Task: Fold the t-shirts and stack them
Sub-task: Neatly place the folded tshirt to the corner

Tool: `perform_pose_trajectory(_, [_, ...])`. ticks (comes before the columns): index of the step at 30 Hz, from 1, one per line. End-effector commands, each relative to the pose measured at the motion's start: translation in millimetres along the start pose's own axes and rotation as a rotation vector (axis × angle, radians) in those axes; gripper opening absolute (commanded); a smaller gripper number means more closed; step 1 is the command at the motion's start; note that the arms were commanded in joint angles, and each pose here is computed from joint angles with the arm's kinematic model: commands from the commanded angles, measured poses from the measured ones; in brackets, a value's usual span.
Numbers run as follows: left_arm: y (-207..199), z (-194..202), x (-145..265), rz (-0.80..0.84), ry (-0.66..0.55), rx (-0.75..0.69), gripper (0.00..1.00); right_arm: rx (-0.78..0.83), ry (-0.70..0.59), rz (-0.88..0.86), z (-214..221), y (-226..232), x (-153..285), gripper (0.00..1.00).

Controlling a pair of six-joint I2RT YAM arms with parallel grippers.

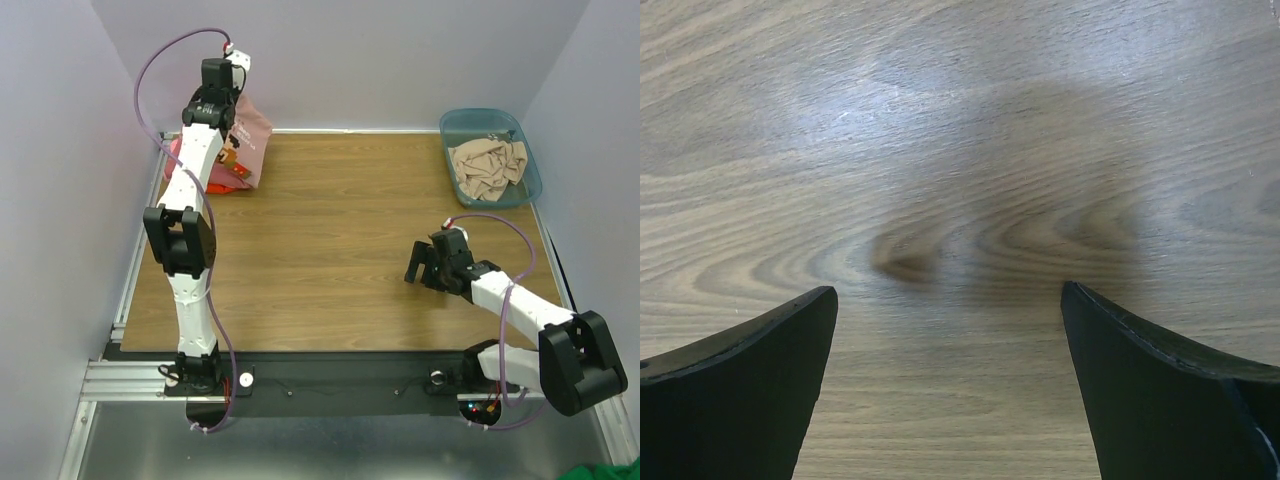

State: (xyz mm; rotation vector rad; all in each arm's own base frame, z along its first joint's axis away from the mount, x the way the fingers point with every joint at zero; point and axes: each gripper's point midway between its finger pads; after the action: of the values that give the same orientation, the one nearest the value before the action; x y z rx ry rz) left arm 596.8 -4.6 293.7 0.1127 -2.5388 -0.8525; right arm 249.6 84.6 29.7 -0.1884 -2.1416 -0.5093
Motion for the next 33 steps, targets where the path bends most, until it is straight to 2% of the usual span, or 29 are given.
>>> perform_pose_trajectory(1, [70,-57,55,-0.141,-0.172,0.084,0.00,-0.012,-0.052,-0.018,-17,10,1,1.00])
perform_pose_trajectory(8, [69,-53,54,-0.128,-0.177,0.066,0.00,-0.012,-0.054,-0.016,-18,10,1,1.00])
perform_pose_trajectory(16, [56,-8,-3,-0.132,-0.066,0.045,0.00,-0.014,-0.025,-0.010,-14,12,-4,1.00])
perform_pose_trajectory(24, [62,32,-49,-0.166,0.003,0.067,0.00,-0.015,-0.016,0.014,-15,11,-9,1.00])
perform_pose_trajectory(25, [62,35,-52,-0.178,0.015,0.066,0.10,-0.014,-0.008,0.016,-14,12,-11,1.00])
perform_pose_trajectory(27, [74,53,-61,-0.226,0.053,0.081,0.20,-0.018,0.000,0.012,-14,14,-12,1.00])
perform_pose_trajectory(28, [79,58,-62,-0.259,0.071,0.093,0.31,-0.020,0.001,0.009,-14,15,-12,1.00])
perform_pose_trajectory(29, [85,59,-62,-0.281,0.074,0.105,0.70,-0.019,0.005,0.004,-14,16,-11,1.00])
perform_pose_trajectory(30, [88,61,-63,-0.307,0.079,0.124,0.98,-0.021,0.002,-0.001,-15,17,-11,1.00])
perform_pose_trajectory(33, [108,59,-54,-0.395,0.074,0.224,0.98,-0.021,-0.013,-0.012,-18,19,-8,1.00])
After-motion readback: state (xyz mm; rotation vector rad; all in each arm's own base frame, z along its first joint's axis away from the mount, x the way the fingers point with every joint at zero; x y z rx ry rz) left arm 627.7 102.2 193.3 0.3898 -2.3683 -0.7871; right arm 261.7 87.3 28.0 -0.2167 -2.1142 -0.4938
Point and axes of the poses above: each gripper's point midway between its finger pads, its own x axis back along the fingers, its own y axis along the line the jaws close on, z = x × y, and after that the axes turned 8 degrees about -x, right-handed
